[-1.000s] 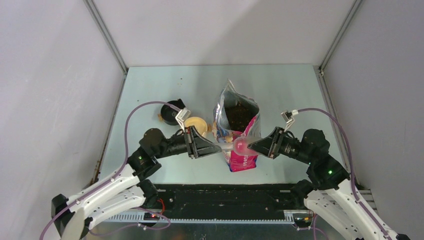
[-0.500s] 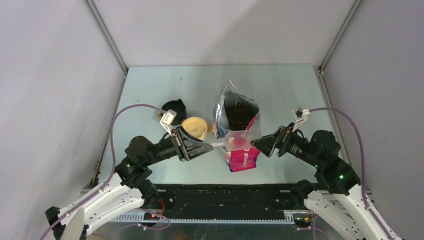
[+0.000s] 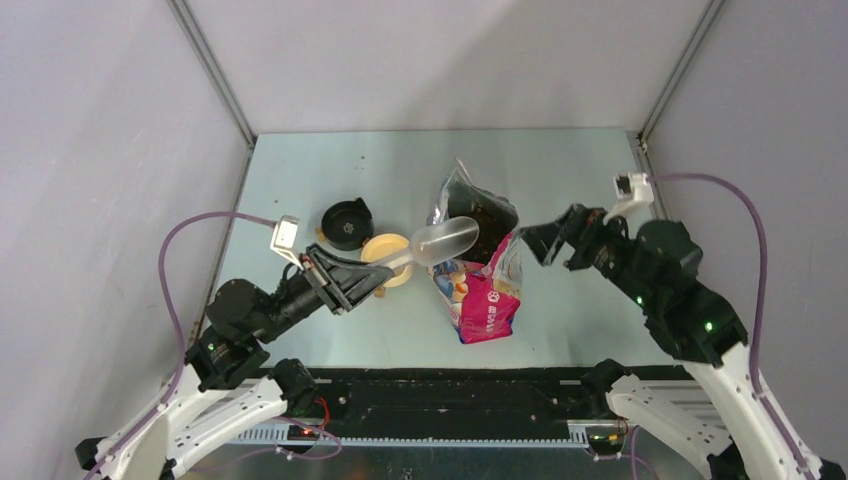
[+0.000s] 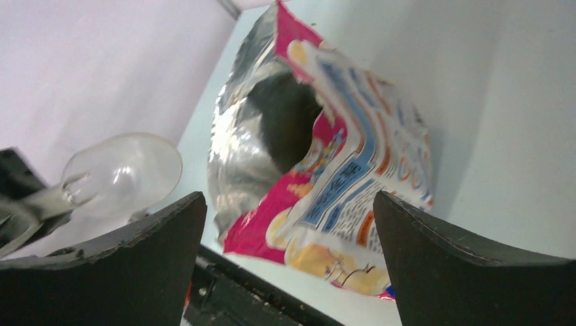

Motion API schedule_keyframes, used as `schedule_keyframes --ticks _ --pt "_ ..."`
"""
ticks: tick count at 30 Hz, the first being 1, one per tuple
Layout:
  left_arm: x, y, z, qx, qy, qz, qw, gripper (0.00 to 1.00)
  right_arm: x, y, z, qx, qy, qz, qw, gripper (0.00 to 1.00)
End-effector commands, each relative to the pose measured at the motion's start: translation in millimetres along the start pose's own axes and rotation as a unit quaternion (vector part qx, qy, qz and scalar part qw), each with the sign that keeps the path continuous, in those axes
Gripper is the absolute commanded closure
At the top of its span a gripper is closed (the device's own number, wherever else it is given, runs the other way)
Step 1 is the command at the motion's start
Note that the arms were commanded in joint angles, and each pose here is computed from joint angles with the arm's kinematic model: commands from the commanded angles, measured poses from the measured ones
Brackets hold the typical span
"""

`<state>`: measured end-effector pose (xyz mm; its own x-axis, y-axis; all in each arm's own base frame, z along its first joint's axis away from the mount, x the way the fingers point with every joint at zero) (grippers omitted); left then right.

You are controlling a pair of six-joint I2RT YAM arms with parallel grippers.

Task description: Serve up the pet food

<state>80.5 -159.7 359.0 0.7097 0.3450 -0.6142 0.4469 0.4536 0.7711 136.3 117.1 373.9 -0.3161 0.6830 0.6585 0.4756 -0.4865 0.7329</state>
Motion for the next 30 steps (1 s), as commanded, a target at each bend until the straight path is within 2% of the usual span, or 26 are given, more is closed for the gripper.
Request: schedule_keyframes --ticks 1,2,9,15,17,21,24,25,30 --pt "5.1 16.0 0.8 -0.031 0.054 0.020 0.998 1.00 -5.1 20.5 23.5 0.007 -0.093 -0.046 0.995 0.06" --pt "6.3 17.1 1.6 -0.035 0.059 0.020 0.997 1.00 -9.5 16.4 34.2 0.029 -0.113 -0.051 0.992 0.07" --pt "13.8 25.9 0.4 -0.060 0.097 0.051 0.992 1.00 0.5 21.7 69.3 0.069 -0.168 -0.122 0.976 0.13" --pt "28.5 21.0 -5.8 -0.053 0.150 0.061 0.985 1.00 -13.0 2.7 95.2 0.129 -0.248 -0.162 0.946 0.26" --pt "30.1 19.7 -7.4 -0.053 0.152 0.063 0.985 1.00 -13.3 0.3 100.0 0.136 -0.254 -0.168 0.943 0.33" --pt "30.4 18.3 -10.3 -0.059 0.145 0.067 0.985 1.00 -15.1 -4.4 107.2 0.148 -0.253 -0.179 0.939 0.60" --pt "31.8 16.8 -13.0 -0.066 0.148 0.055 0.985 1.00 -18.5 -5.9 110.3 0.148 -0.254 -0.190 0.937 0.92" --pt "33.3 14.5 -13.1 -0.064 0.148 0.052 0.985 1.00 -20.2 -2.8 111.1 0.131 -0.262 -0.195 0.936 1.00" --pt "33.4 12.4 -14.0 -0.065 0.138 0.061 0.986 1.00 -27.5 28.6 94.8 0.028 -0.335 -0.213 0.918 1.00"
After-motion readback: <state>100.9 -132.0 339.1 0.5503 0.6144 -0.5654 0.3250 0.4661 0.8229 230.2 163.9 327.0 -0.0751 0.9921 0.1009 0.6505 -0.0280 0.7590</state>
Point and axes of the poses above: each gripper's point midway between its finger pads, its own z axis out along the fingers, its own x axis along the line the jaws close on, y = z × x, the point moved 7 cm from there along -z, back along the fingers, and after that the axes turned 10 degrees about z, right-handed, at the moved point
